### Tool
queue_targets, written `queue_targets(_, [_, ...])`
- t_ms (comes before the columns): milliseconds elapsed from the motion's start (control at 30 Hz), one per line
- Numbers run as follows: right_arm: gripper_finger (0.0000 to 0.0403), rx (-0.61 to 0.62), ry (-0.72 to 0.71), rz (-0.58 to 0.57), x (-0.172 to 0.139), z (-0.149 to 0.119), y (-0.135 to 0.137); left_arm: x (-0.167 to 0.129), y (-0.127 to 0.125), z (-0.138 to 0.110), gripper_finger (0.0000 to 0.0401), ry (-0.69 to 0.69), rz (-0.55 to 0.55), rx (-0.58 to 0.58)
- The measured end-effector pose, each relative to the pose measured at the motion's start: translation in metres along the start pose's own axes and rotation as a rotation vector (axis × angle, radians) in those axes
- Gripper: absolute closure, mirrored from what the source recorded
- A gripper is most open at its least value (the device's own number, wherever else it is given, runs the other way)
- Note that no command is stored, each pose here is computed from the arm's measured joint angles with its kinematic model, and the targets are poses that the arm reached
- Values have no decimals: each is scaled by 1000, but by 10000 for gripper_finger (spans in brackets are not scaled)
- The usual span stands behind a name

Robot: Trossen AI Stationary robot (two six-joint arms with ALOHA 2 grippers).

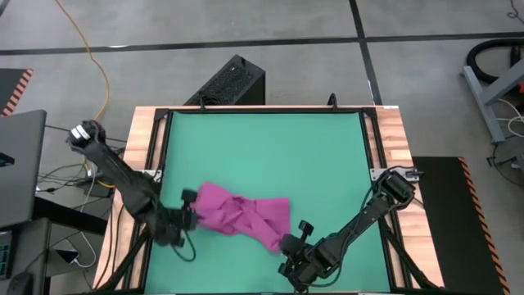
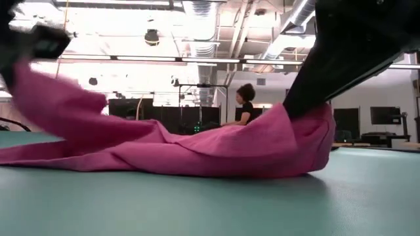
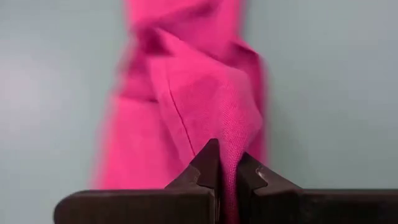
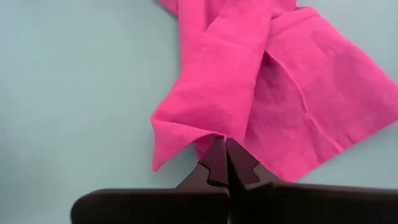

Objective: Roll towel into tight, uniform cylinder
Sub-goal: Fold the pink towel

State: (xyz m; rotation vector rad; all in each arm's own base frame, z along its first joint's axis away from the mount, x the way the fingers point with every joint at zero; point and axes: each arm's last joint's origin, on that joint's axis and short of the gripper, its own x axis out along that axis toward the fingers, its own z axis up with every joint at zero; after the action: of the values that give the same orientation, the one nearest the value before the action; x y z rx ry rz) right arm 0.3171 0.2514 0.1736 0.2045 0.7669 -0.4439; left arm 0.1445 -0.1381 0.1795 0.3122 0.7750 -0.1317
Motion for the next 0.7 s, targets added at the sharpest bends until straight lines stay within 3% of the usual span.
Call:
queue_targets(233, [402,-24,1,-1,0,0,0,31,-45,-32,389,63,-218,-76])
queue_targets(400, [401,-26,3,-9,2,2,-2,36,-58,-31,347,139,-242,-143])
queue_targets(533, [401,-36,2,-5,1,2,-1,20,-63,-14,308,211,-320,-121])
queue_targets(700, [401,-38,1,-2,1,2,-1,-19,-51,28,266,212,-293,-76])
